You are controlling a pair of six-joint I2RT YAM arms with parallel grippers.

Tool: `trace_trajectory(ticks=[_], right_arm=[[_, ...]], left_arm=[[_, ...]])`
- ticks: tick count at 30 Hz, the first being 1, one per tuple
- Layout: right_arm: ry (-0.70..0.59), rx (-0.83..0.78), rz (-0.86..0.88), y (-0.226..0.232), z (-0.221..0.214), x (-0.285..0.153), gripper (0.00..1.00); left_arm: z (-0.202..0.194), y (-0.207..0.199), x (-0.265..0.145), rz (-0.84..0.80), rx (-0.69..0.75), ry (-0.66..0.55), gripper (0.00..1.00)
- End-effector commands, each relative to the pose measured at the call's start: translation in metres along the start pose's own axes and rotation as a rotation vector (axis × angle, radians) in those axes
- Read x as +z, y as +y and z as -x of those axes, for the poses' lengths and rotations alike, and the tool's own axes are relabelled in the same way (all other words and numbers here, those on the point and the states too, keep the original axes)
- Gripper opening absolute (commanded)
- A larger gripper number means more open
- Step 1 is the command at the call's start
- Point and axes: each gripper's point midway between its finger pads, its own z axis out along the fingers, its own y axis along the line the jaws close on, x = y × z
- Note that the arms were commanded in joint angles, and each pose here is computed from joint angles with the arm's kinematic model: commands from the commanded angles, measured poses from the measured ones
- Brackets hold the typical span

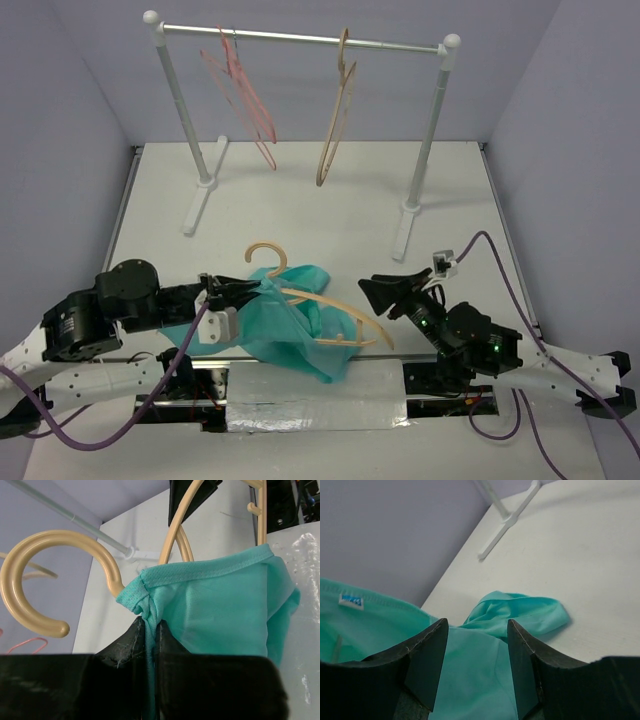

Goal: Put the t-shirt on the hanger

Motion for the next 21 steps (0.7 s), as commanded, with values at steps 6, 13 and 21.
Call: trace_trajectory(ticks=[6,13,21], right_arm=[[0.137,0.049,0.294,0.059,-0.02,-0.008,0.59],[0.238,0.075,0.382,0.075,-0.046,-0.012,0.59],[0.294,0.071,0.346,0.067,-0.073,-0.004,0.56]], left_arm=[[0.023,0.003,0.014,-0.027,0.033,-0.093,0.0],[0.021,0.001,0.021,-0.038,0.035,-0.093,0.0],[0.02,-0.001,0.027,-0.047,0.039,-0.094,0.0]])
